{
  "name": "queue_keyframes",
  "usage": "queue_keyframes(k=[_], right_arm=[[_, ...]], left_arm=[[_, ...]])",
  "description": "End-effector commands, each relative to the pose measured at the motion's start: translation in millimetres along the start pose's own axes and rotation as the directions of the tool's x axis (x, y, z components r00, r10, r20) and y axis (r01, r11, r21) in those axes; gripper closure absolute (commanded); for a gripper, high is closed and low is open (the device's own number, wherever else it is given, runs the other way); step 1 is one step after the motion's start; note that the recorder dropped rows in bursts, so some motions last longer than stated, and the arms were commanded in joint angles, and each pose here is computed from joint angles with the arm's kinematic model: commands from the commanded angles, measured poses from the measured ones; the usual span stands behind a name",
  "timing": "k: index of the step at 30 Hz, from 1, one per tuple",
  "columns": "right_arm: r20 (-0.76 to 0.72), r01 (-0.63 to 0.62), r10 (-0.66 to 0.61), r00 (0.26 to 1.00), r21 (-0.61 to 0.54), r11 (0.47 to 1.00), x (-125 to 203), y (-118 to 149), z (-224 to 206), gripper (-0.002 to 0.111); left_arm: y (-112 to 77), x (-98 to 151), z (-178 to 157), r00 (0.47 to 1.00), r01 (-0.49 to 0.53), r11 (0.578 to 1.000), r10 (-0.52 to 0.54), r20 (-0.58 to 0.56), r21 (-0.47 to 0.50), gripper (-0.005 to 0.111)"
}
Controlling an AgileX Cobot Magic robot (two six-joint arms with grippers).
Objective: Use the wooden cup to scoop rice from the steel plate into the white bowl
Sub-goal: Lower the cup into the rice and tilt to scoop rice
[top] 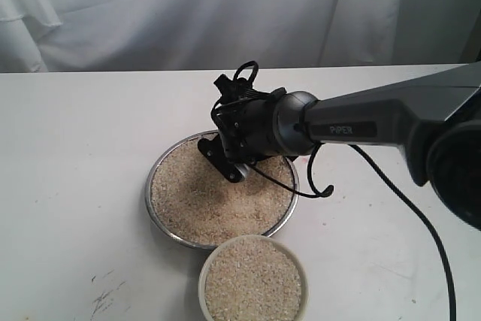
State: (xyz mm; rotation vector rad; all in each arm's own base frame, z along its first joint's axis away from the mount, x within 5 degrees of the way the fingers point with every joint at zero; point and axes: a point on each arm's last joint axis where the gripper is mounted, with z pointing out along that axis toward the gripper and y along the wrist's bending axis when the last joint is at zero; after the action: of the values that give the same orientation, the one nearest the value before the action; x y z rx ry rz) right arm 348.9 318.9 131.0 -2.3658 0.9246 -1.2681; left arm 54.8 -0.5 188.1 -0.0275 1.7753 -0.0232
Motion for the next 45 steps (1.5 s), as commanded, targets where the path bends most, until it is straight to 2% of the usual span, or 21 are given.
queue_keyframes(k=[1, 15, 28, 45], right_arm=[[-0.028, -0.01, 0.011, 1.0, 0.024, 1.0, 1, -6, -6, 0.108], [-0.042, 0.024, -0.023, 0.999, 0.013, 1.0, -20, -3, -12, 0.108], [0.058, -0.027, 0.031, 0.998, -0.062, 0.998, -37, 6, -11, 0.108], [0.128, -0.049, 0.061, 0.99, -0.093, 0.994, -42, 8, -13, 0.108]], left_arm=[[-0.1, 1, 0, 1.0, 0.004, 1.0, -0.004, 0.007, 0.002, 0.107], [-0.1, 1, 0, 1.0, 0.004, 1.0, -0.004, 0.007, 0.002, 0.107], [-0.1, 1, 0, 1.0, 0.004, 1.0, -0.004, 0.007, 0.002, 0.107], [-0.1, 1, 0, 1.0, 0.004, 1.0, -0.004, 0.007, 0.002, 0.107]])
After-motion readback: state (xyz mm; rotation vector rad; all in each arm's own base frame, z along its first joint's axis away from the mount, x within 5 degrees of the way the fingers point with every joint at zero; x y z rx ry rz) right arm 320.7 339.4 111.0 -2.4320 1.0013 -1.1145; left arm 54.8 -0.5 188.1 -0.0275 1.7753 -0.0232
